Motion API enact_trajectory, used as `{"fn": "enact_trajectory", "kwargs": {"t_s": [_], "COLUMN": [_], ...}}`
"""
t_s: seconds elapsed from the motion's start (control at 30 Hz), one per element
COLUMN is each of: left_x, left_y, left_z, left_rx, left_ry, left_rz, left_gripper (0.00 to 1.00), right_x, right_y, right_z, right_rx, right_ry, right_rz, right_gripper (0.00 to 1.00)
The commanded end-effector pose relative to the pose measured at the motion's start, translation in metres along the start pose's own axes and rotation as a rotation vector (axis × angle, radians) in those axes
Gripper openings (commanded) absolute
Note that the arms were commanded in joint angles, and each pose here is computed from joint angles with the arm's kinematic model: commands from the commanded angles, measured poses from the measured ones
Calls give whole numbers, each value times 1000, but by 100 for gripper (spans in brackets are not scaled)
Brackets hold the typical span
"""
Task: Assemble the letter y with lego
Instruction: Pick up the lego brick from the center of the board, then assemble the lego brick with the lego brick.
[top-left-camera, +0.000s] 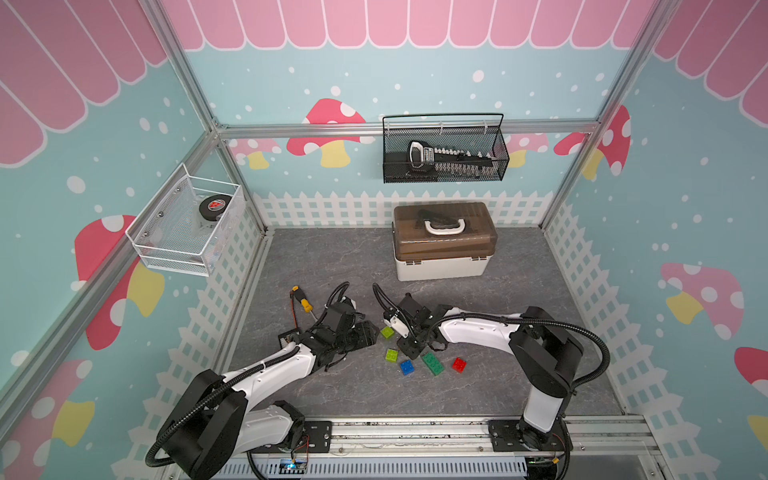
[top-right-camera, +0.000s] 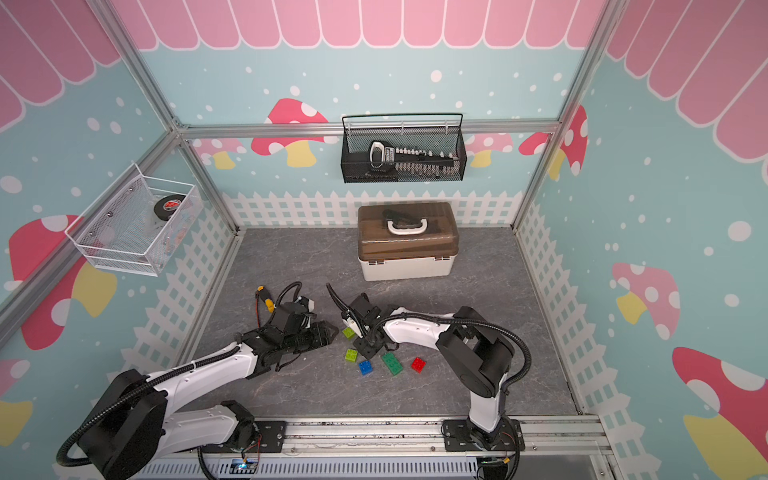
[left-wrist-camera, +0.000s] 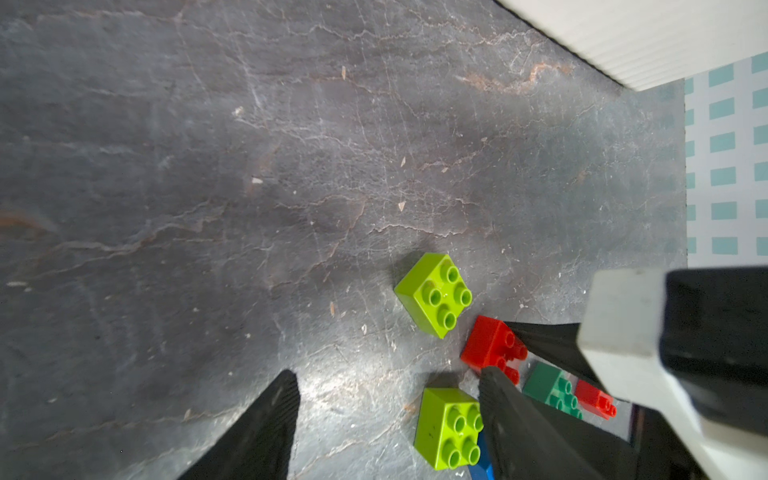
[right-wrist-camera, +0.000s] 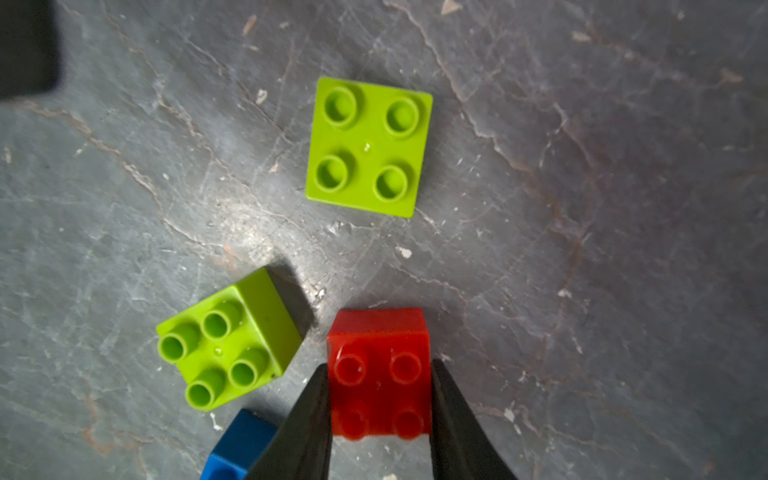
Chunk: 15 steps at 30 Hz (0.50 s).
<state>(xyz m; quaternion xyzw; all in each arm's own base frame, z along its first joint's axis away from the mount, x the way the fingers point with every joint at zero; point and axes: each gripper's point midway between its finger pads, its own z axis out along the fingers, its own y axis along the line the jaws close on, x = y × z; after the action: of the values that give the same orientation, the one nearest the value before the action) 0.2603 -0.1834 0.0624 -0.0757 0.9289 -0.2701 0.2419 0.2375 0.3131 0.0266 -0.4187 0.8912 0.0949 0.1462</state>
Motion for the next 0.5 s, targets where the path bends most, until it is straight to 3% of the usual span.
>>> {"fn": "enact_trajectory", "kwargs": {"t_s": [0.0, 0.47], "left_x": [1, 1], "left_y": [5, 10], "left_z": [3, 5], "left_rx": [-7, -21], "left_ry": [-3, -14], "left_rz": [-23, -32], "left_gripper": [70, 70], "right_x": [-4, -38], "right_y": [-1, -1], "right_z": [-6, -29], "right_rx": [28, 35], "right_ry": [-1, -71], "right_rz": [-11, 86], "right_gripper": [33, 26]}}
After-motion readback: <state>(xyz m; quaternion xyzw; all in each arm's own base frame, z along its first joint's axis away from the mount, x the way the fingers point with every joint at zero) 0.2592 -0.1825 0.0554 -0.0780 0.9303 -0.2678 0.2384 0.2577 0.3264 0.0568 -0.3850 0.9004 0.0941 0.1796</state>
